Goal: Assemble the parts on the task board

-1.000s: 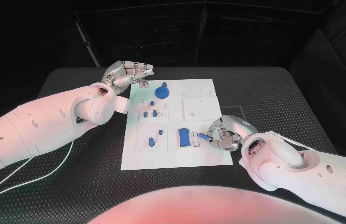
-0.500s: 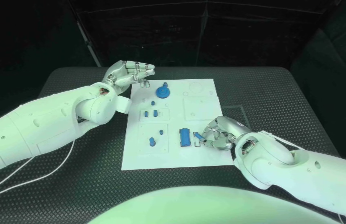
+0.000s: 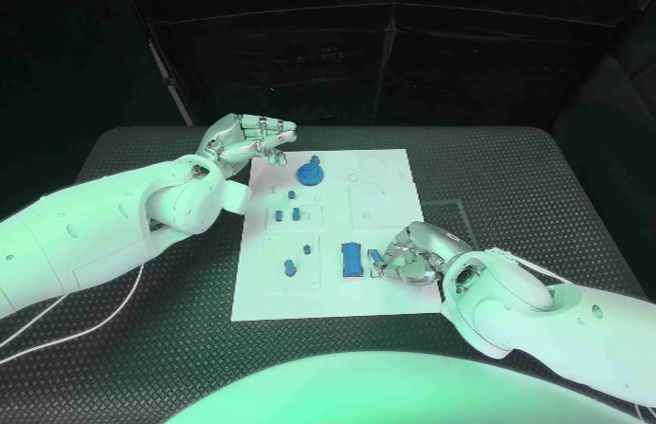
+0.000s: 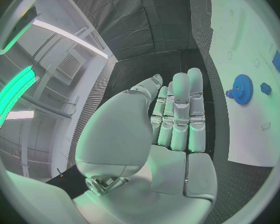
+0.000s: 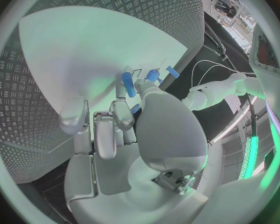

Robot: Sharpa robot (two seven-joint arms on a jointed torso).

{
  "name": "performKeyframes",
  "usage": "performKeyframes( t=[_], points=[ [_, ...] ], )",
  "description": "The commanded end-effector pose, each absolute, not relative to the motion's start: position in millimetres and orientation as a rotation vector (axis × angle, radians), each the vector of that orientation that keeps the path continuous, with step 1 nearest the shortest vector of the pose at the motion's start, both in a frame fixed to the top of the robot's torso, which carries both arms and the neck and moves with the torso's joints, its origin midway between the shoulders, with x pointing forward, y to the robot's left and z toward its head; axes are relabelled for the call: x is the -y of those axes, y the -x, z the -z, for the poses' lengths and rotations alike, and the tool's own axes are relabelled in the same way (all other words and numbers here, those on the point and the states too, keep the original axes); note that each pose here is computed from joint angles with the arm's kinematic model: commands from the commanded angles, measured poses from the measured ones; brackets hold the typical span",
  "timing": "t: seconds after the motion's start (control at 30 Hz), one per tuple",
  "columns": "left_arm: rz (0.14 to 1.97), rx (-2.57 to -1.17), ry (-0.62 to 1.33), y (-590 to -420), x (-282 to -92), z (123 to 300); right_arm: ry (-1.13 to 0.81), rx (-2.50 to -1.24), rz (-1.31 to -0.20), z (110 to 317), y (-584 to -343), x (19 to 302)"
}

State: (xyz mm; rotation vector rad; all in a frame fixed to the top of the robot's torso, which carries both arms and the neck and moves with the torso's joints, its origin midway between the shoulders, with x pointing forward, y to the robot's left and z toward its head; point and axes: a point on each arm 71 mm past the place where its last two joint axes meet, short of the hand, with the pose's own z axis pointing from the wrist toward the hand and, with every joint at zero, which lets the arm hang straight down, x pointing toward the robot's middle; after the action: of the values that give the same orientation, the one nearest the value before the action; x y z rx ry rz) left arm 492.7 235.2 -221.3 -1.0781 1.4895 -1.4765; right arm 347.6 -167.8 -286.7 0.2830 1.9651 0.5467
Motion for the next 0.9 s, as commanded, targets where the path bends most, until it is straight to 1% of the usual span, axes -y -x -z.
performKeyframes(
  t=[0.03,0.9],
  points=[
    [1.492,-1.492,1.076,-492.7,-233.7,220.0,-0.278,-1.978,-0.546,286.7,-347.0,166.5],
    [1.492,-1.500,1.078,-492.5,-234.3,220.4,-0.299,-1.948,-0.572,283.1,-346.1,162.1]
  ],
)
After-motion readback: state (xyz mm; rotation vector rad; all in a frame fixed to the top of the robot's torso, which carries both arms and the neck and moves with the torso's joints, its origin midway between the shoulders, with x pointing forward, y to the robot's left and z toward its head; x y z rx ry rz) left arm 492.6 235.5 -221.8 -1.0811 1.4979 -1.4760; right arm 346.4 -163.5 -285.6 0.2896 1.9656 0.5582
